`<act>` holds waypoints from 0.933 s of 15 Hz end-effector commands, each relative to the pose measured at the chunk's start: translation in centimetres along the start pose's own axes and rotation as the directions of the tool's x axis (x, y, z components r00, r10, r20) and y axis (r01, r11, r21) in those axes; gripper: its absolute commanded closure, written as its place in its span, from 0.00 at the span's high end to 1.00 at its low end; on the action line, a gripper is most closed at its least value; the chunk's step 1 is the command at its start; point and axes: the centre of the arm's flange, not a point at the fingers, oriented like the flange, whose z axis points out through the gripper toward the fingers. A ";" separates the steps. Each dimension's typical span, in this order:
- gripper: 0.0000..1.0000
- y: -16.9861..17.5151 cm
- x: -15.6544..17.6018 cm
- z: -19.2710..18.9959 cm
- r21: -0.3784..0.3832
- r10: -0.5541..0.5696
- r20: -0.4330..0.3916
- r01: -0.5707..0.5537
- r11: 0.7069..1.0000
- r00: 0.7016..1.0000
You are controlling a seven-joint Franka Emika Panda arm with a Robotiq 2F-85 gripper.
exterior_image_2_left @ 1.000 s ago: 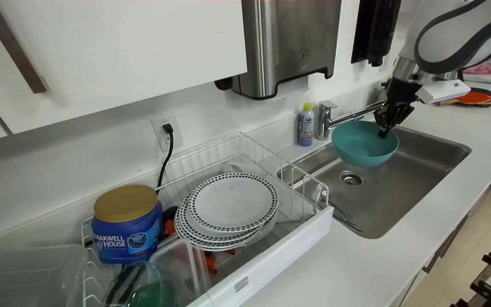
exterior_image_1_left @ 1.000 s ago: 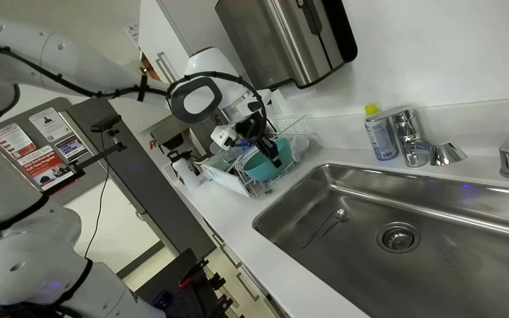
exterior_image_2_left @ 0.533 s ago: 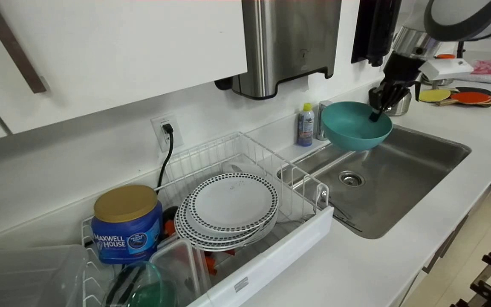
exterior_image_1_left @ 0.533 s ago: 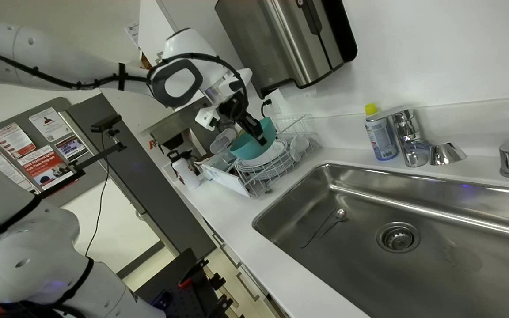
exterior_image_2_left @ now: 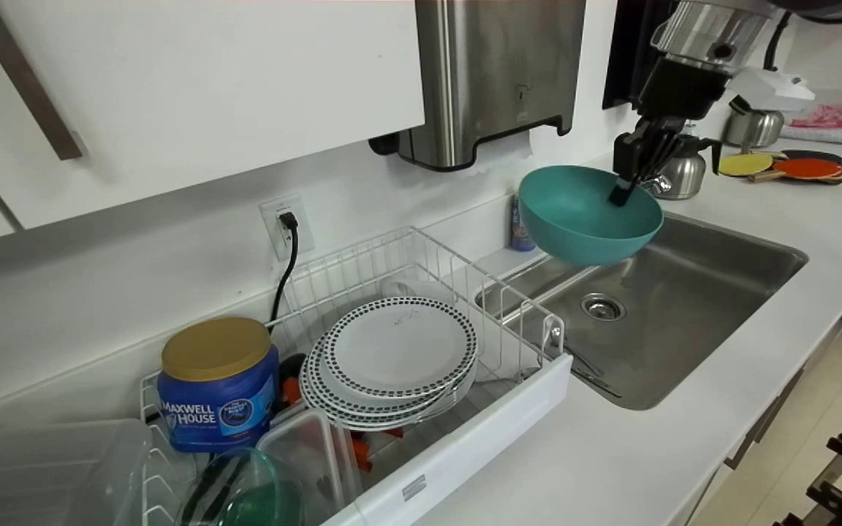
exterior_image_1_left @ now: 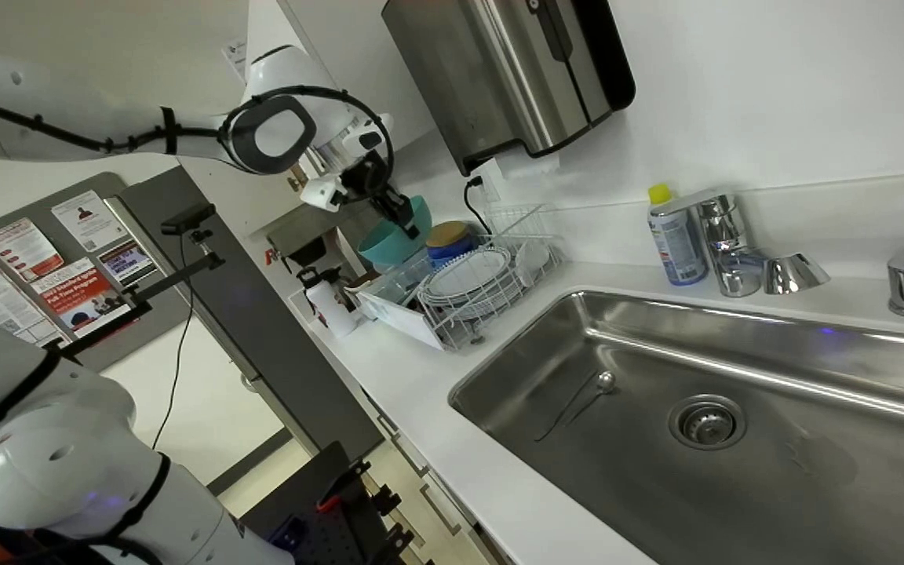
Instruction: Put the blue bowl on top of the plates on the dishrack
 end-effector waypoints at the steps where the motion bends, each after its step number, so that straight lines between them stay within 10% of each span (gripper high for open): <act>1: 0.01 -3.0 0.2 1.3 0.050 -0.008 -0.002 0.008 0.999 1.000; 14: 0.05 -9.4 0.7 5.9 0.126 -0.047 -0.003 0.047 0.991 0.999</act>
